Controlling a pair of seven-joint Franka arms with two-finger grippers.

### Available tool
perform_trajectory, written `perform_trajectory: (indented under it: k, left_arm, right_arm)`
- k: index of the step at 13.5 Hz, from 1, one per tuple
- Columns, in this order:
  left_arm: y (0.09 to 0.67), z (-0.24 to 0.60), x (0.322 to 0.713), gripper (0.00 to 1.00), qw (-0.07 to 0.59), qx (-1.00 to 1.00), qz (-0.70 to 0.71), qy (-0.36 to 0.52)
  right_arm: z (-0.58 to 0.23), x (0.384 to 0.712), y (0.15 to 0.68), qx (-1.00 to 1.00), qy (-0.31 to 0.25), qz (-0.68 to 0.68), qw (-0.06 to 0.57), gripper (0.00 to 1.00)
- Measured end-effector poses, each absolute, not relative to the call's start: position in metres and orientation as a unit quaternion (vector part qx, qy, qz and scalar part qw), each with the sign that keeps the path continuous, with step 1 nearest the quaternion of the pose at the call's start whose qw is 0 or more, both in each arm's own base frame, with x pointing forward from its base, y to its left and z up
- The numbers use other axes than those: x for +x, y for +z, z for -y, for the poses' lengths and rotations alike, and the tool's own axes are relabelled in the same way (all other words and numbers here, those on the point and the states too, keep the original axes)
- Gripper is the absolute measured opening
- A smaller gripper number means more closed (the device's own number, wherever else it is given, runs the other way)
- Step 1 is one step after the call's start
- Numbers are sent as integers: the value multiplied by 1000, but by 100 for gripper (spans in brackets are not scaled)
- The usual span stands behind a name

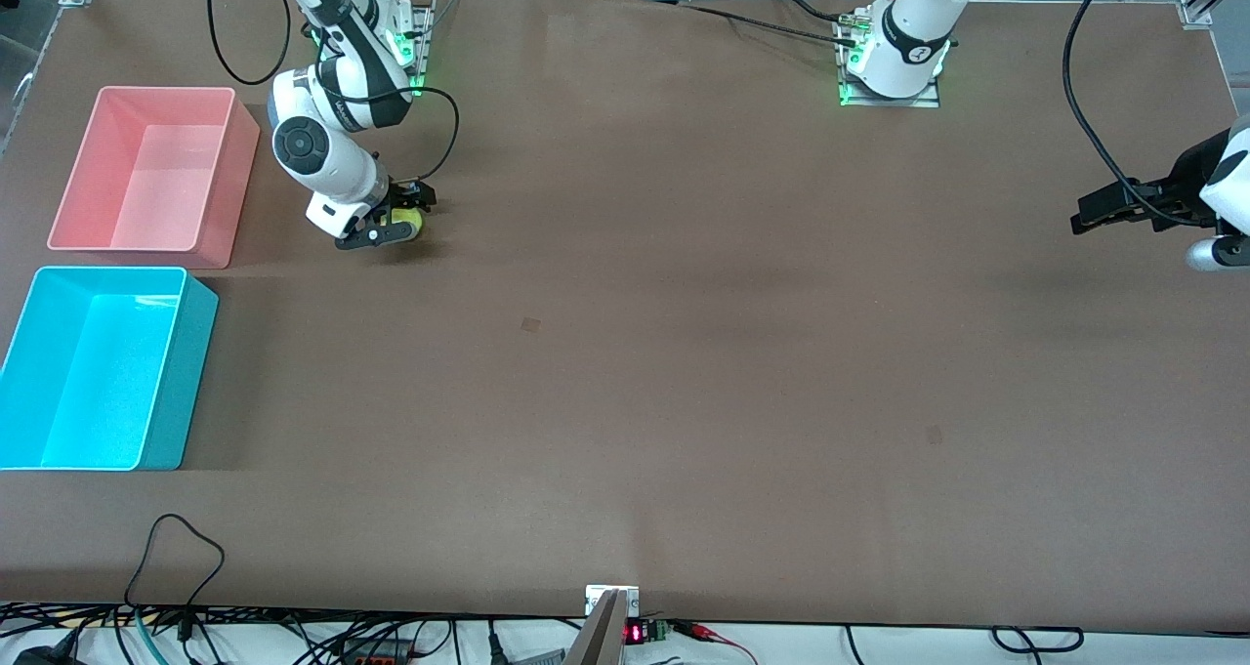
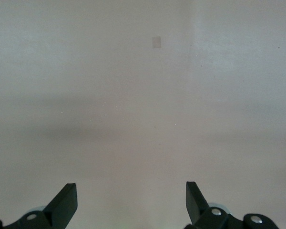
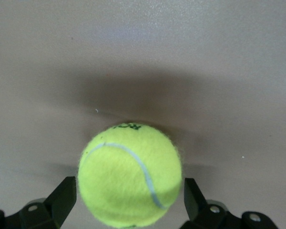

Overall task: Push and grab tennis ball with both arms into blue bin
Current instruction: 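Close the right gripper around the tennis ball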

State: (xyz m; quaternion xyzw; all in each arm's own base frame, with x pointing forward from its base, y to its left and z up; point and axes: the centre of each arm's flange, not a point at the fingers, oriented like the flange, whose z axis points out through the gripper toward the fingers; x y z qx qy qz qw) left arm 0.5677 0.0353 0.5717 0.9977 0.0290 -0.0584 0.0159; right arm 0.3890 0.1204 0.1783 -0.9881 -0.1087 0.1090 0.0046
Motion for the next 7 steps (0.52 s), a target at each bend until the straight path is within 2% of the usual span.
perform_trajectory:
  k: [4, 5, 6, 7]
  left_arm:
    - [575, -29, 568, 100, 16, 998, -23, -56]
    - [575, -29, 568, 100, 16, 998, -23, -56]
    - [575, -28, 568, 100, 16, 998, -23, -56]
    - [575, -28, 568, 100, 16, 998, -22, -56]
  right_arm:
    - [-121, 390, 177, -988, 105, 109, 6, 100]
    - [-121, 390, 177, -988, 105, 109, 6, 96]
    - [-121, 390, 177, -988, 105, 109, 6, 85]
    - [-121, 390, 177, -988, 105, 109, 6, 85]
